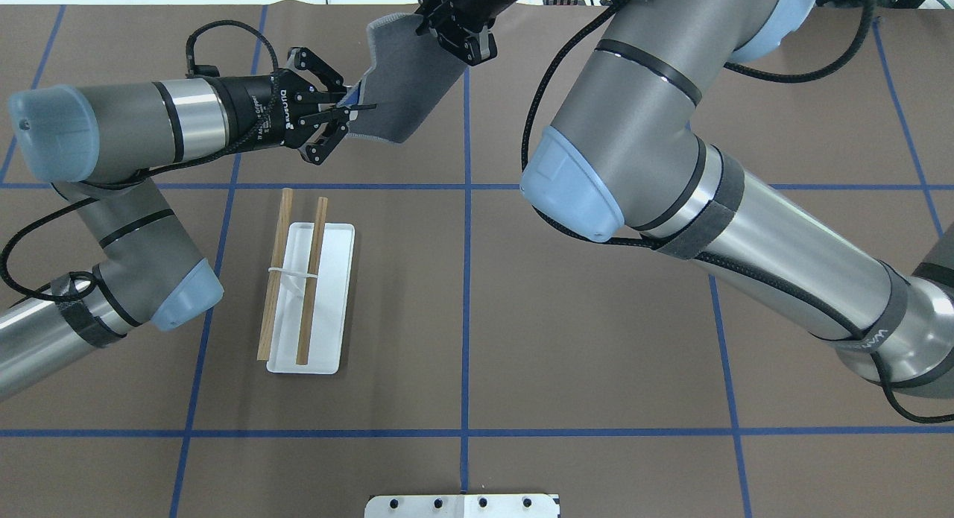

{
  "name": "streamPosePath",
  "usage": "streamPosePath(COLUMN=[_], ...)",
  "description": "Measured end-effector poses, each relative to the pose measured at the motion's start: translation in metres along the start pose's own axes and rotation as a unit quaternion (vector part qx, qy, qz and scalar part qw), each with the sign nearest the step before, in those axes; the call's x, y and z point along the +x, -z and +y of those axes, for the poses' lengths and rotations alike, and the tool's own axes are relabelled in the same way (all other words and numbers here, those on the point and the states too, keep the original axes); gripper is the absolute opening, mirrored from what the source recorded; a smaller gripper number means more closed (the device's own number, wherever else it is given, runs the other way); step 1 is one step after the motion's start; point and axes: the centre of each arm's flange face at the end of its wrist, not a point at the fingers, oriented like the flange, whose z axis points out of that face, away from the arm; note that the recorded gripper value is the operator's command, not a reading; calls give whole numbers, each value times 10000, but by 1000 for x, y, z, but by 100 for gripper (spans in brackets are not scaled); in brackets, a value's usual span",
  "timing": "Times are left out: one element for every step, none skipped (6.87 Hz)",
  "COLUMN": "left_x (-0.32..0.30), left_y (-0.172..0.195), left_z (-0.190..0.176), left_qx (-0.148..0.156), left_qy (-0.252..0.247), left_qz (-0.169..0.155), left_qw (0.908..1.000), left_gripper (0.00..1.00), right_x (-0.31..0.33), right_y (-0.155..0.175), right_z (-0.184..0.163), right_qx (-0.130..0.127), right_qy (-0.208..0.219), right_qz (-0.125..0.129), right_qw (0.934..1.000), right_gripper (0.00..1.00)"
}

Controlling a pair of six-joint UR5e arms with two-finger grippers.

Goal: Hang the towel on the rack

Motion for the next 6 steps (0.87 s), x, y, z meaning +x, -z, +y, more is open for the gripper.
streamPosePath(left_x=[-2,-5,-10,-15,-16,-23], left_y=[3,9,16,25,31,34], left_z=[-1,-4,-9,-11,-8,-5], left_qx=[-59,-108,-137,-170,-215,-290], left_qy=[-360,-1000,-1899,-2909,-3799,-4382], left_qz=[33,67,87,116,165,224], left_qw=[9993,9949,9817,9565,9246,8981], left_gripper=[0,0,0,0,0,0], right_x=[6,22,48,73,87,94], right_y=[4,11,20,27,30,29], right_z=[-3,-13,-29,-45,-56,-62], right_qx=[-9,-15,-11,8,45,83], right_qy=[68,236,495,744,895,964], right_qz=[-21,-30,-5,42,92,135], right_qw=[10000,9997,9988,9972,9959,9952], right_gripper=[100,100,100,100,100,100])
